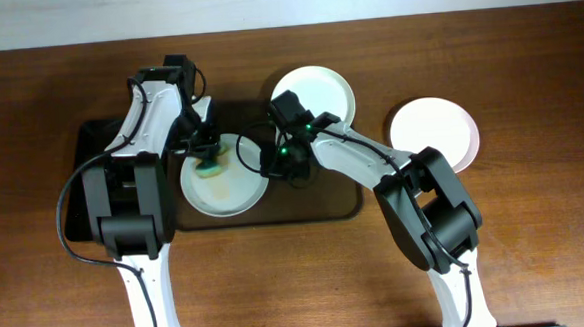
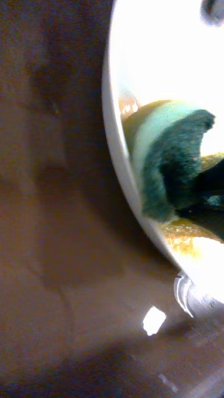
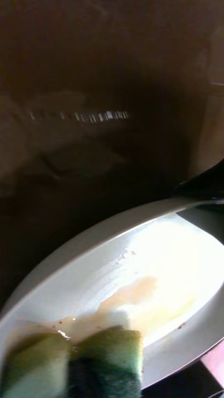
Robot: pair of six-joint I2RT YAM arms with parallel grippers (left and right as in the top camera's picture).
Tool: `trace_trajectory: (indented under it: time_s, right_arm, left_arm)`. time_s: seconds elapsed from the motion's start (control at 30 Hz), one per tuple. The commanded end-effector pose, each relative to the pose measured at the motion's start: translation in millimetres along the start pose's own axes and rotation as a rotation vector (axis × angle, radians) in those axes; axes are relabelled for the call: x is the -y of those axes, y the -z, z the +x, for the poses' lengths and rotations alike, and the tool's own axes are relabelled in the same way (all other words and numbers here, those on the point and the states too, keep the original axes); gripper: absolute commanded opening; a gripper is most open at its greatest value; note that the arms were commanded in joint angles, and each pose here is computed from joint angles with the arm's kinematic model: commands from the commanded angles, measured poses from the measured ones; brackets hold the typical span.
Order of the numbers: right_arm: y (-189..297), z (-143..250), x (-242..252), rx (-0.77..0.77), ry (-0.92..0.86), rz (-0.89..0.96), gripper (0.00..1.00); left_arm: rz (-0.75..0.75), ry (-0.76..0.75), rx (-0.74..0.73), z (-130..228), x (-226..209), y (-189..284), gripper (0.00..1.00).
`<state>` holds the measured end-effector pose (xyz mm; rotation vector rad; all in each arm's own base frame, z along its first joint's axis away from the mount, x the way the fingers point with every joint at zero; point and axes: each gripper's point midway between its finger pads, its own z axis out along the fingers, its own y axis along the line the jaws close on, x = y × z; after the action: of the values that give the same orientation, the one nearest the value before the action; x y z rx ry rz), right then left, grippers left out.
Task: Clean dirty plates on tray and stack at the side
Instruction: 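Scrub the held plate with the sponge in the left gripper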
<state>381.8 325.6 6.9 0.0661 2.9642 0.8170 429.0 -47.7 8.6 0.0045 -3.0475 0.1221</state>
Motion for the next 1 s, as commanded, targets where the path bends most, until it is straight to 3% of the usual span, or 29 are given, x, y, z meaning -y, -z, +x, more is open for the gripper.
trace_trajectory:
  time_s: [0.0, 0.17, 0.27, 0.37, 0.57, 0.7, 0.77, 0.87, 0.97]
  right_arm:
    - [-11, 8, 17, -0.029, -0.013, 0.044, 0.04]
    - [-10, 8, 17, -0.028, -0.014, 0.044, 0.04]
    - [-10, 8, 17, -0.028, -0.014, 0.044, 0.04]
    - [-10, 8, 17, -0.028, -0.014, 0.044, 0.04]
    - [-10, 7, 17, -0.028, -0.014, 0.044, 0.04]
    - [-10, 7, 18, -0.028, -0.014, 0.044, 0.04]
    - [-10, 7, 18, -0.028, -0.015, 0.044, 0.04]
    - [-10, 7, 18, -0.028, -0.015, 0.045, 0.04]
    - [-10, 8, 18, -0.029, -0.015, 0.044, 0.04]
  left_arm:
    - [-0.362, 0.135, -0.091, 24, -73, -3, 0.01]
    - [-0.362, 0.099, -0.188, 46, -72, 0, 0.00]
    - [-0.182, -0.060, -0.232, 51, -45, -6, 0.00]
    - [0.210, -0.225, -0.244, 59, 18, -5, 0.00]
    - [0.271, -0.211, -0.329, 80, 26, 3, 0.00]
    - [0.191, -0.184, -0.392, 93, 12, 4, 0.01]
    - [0.007, -0.094, -0.426, 97, -16, 4, 0.00]
    - [-0.052, -0.068, -0.448, 102, -25, 6, 0.00]
    - [-0.234, 0.001, -0.442, 101, -52, 10, 0.00]
